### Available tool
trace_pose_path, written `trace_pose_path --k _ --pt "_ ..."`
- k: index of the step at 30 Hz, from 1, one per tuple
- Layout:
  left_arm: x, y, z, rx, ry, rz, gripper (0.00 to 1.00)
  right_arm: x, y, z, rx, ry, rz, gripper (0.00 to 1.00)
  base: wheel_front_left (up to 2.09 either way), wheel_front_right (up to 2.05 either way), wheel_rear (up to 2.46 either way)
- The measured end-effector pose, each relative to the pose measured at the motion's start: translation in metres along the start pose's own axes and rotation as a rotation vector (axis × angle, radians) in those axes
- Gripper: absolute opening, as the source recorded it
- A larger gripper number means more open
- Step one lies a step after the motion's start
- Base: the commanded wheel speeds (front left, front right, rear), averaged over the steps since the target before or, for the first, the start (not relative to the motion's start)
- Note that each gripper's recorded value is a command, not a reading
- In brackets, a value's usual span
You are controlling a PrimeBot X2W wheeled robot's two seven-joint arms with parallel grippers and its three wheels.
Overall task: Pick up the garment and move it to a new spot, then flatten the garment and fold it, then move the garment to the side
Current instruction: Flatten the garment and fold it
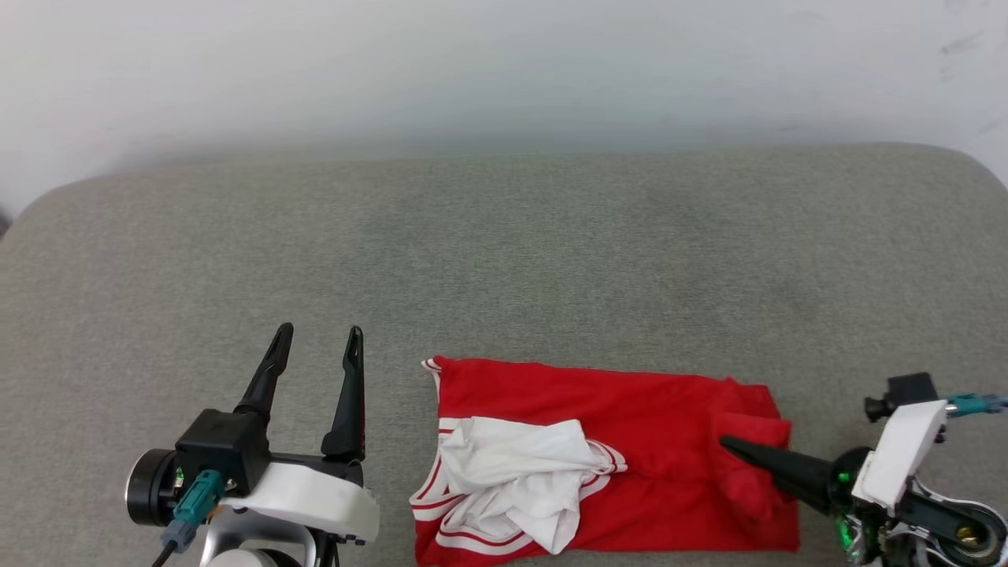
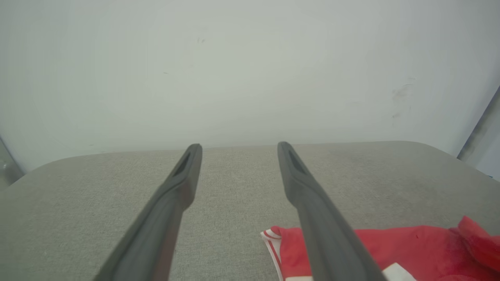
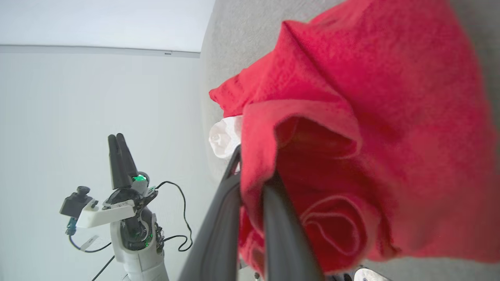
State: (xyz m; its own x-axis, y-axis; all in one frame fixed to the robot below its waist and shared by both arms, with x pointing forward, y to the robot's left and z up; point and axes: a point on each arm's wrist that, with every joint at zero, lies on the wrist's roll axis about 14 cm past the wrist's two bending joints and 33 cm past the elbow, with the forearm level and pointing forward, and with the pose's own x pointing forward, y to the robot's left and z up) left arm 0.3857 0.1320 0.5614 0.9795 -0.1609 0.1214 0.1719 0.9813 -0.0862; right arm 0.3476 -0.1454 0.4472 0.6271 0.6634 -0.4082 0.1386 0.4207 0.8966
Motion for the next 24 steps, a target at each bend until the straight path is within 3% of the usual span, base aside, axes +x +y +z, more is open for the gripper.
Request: trace_pose_path --k 8,13,16,17,18,24 --pt "-0.007 0.011 0.005 0.002 -0.006 0.035 1.00 0.059 0.055 -0.049 0.044 0.195 0.208 0.00 0.00 0.00 0.00" --pt "-0.008 0.018 0.003 -0.002 -0.001 0.062 1.00 0.096 0.084 -0.076 0.011 0.271 0.261 0.00 0.00 0.00 0.00" --pt "-0.009 0.024 -0.001 -0.003 0.010 0.081 1.00 0.116 0.084 -0.090 -0.026 0.300 0.229 0.01 0.00 0.00 0.00" --pt "-0.008 0.025 -0.002 -0.004 0.010 0.087 1.00 0.120 0.082 -0.093 -0.034 0.303 0.217 0.26 0.00 0.00 0.00" --pt "-0.008 0.027 -0.004 -0.004 0.013 0.094 1.00 0.125 0.082 -0.096 -0.043 0.306 0.210 1.00 0.00 0.00 0.00" --pt "-0.009 0.032 -0.012 -0.006 0.031 0.114 1.00 0.139 0.091 -0.103 -0.085 0.310 0.217 1.00 0.00 0.00 0.00"
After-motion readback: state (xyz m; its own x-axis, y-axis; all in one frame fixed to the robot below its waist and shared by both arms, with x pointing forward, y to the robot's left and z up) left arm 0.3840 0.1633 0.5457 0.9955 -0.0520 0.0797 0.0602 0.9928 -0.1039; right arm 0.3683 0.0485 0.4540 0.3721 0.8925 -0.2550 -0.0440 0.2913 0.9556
